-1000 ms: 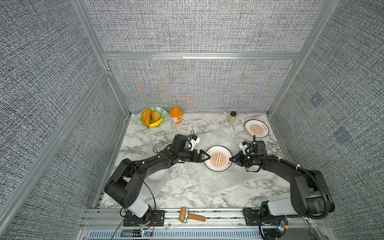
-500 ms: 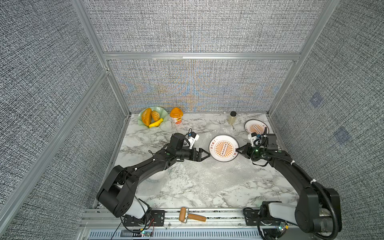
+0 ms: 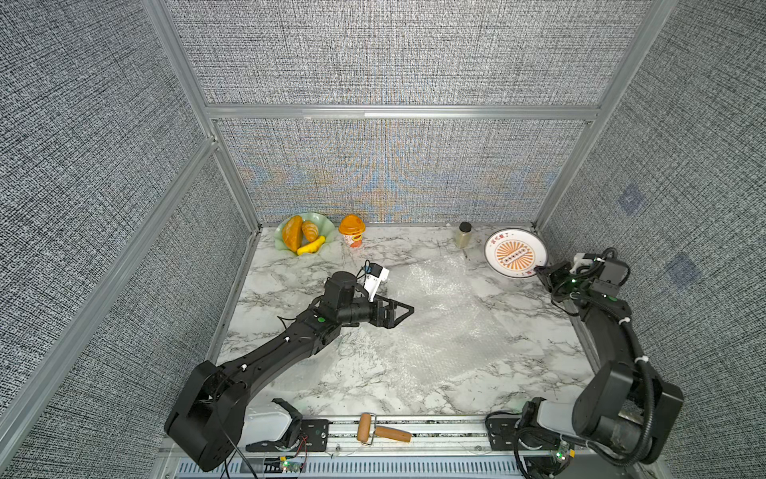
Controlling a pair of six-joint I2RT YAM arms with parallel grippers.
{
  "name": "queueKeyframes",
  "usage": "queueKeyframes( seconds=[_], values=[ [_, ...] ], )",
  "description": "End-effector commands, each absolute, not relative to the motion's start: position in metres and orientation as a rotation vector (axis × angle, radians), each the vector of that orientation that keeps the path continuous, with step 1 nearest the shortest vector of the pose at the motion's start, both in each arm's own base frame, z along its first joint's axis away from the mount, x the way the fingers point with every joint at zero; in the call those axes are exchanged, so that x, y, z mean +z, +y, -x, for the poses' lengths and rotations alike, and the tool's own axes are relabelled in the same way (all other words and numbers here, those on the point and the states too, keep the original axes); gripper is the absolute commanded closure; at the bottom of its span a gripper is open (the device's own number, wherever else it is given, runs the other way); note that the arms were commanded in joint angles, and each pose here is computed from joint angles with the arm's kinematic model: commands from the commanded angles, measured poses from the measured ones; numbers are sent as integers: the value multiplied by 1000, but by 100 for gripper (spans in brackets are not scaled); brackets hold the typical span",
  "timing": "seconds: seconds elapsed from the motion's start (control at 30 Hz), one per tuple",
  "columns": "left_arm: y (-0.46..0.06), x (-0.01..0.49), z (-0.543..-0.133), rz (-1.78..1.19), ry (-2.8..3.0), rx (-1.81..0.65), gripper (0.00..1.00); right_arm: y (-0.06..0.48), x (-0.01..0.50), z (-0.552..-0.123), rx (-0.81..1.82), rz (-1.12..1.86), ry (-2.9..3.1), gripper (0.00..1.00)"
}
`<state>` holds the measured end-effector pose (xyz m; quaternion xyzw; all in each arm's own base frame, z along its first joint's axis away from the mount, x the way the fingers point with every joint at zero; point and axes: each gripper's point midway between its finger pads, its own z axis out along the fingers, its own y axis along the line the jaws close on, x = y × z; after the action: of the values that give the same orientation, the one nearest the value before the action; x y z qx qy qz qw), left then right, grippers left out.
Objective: Unpack dinner plates from bubble wrap
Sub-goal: Pick up the plate from the bubble wrap, then place the plate on the plate.
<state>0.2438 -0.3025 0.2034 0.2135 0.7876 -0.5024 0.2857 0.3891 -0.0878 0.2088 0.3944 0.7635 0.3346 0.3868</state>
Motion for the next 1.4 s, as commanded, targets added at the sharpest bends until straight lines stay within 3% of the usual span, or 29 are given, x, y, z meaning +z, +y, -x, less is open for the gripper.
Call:
queueKeyframes(
  seconds=[0.0,0.2,0.53,0.87,1.37],
  values=[
    [-298,204,-244,-573,2091,-1304,1,-123,218,-412,864,-1080,1817,100],
    [-292,204,-238,-559,2080,-1302,1,-166,183,-444,828,-1214,1784,100],
    [-285,205,-232,-554,2082,-1288,1,-179,119,-502,874,-1270,1832,100],
    [-284,199,-233,-538,2097,-1274,1,-171,71,-520,849,-1289,1972,100],
    [-284,194,-237,-526,2113,-1254,1,-162,49,-525,858,-1295,2014,100]
  ],
)
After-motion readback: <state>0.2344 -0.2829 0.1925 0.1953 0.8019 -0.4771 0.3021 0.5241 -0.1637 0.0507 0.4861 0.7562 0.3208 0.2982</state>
